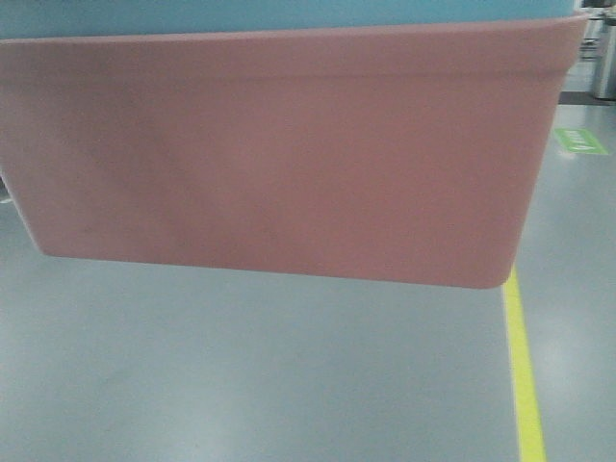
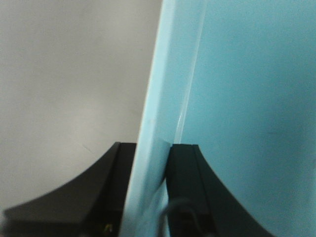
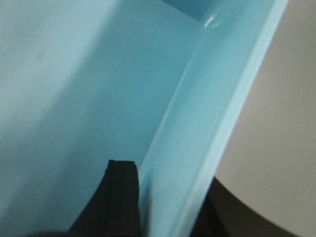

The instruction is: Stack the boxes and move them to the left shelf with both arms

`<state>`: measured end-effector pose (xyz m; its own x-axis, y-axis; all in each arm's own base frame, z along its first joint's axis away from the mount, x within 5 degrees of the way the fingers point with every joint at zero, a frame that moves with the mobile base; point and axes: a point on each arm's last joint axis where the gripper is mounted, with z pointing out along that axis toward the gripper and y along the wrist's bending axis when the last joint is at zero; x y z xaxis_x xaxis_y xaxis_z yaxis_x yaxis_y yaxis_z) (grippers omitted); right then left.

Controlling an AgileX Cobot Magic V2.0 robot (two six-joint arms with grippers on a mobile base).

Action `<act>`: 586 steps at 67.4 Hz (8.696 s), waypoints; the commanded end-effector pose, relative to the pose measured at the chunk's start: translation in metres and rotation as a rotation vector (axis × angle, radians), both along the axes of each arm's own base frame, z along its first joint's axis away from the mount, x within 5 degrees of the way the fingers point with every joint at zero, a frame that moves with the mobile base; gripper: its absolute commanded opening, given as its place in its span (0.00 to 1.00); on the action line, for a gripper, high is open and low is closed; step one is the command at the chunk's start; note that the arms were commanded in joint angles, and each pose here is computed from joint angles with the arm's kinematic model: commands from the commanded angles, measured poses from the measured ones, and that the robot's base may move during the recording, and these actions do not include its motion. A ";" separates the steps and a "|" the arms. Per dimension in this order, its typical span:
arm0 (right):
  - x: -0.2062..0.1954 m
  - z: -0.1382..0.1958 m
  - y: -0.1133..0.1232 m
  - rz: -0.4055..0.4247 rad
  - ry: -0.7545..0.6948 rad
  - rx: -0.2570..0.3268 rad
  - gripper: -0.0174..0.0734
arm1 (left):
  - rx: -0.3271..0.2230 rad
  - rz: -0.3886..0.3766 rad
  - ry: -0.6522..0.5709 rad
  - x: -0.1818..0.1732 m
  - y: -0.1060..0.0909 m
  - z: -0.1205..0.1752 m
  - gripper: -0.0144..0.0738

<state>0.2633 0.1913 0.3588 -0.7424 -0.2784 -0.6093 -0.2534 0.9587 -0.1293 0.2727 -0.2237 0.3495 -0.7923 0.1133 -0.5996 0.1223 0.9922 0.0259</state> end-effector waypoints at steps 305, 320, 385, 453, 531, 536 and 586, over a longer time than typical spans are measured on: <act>-0.007 0.036 0.022 0.142 -0.173 0.246 0.25 | -0.249 -0.133 -0.172 -0.011 -0.022 0.040 0.16; -0.007 0.036 0.022 0.142 -0.173 0.246 0.25 | -0.249 -0.133 -0.172 -0.011 -0.022 0.040 0.16; -0.007 0.036 0.022 0.142 -0.173 0.246 0.25 | -0.249 -0.133 -0.172 -0.011 -0.022 0.040 0.16; -0.007 0.036 0.022 0.142 -0.173 0.246 0.25 | -0.249 -0.133 -0.172 -0.011 -0.022 0.040 0.16; -0.007 0.036 0.022 0.142 -0.173 0.246 0.25 | -0.249 -0.133 -0.172 -0.011 -0.022 0.040 0.16; -0.007 0.036 0.022 0.142 -0.173 0.246 0.25 | -0.249 -0.133 -0.172 -0.011 -0.022 0.040 0.16; -0.007 0.036 0.022 0.142 -0.173 0.246 0.25 | -0.249 -0.133 -0.172 -0.011 -0.022 0.040 0.16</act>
